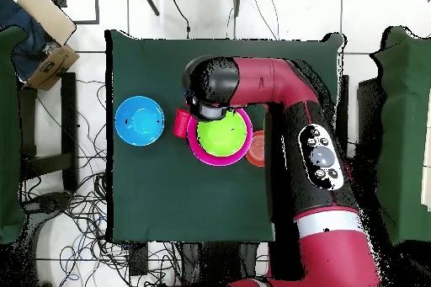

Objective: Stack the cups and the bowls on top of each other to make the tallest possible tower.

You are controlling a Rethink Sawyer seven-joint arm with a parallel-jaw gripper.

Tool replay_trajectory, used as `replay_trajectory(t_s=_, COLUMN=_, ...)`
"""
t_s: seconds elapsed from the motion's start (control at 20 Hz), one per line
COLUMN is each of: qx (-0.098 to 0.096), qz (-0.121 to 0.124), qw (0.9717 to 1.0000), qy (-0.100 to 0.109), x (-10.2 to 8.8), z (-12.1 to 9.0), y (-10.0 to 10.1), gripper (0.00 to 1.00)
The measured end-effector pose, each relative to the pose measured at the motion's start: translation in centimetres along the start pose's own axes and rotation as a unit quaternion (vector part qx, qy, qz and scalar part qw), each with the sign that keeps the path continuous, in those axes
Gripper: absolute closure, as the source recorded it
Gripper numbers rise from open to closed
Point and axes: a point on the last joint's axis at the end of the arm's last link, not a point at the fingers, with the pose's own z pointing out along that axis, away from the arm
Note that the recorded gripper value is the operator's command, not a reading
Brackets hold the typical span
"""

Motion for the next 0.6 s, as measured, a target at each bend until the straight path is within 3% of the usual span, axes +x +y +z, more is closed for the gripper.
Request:
replay_trajectory(t_s=0.3, qx=0.004, qz=-0.005, qw=1.0000, qy=0.000, x=0.2, z=0.1, y=0.7, gripper=0.00)
replay_trajectory(t_s=0.6, qx=0.016, qz=-0.025, qw=0.9995, qy=0.003, x=1.2, z=0.4, y=3.5, gripper=0.00)
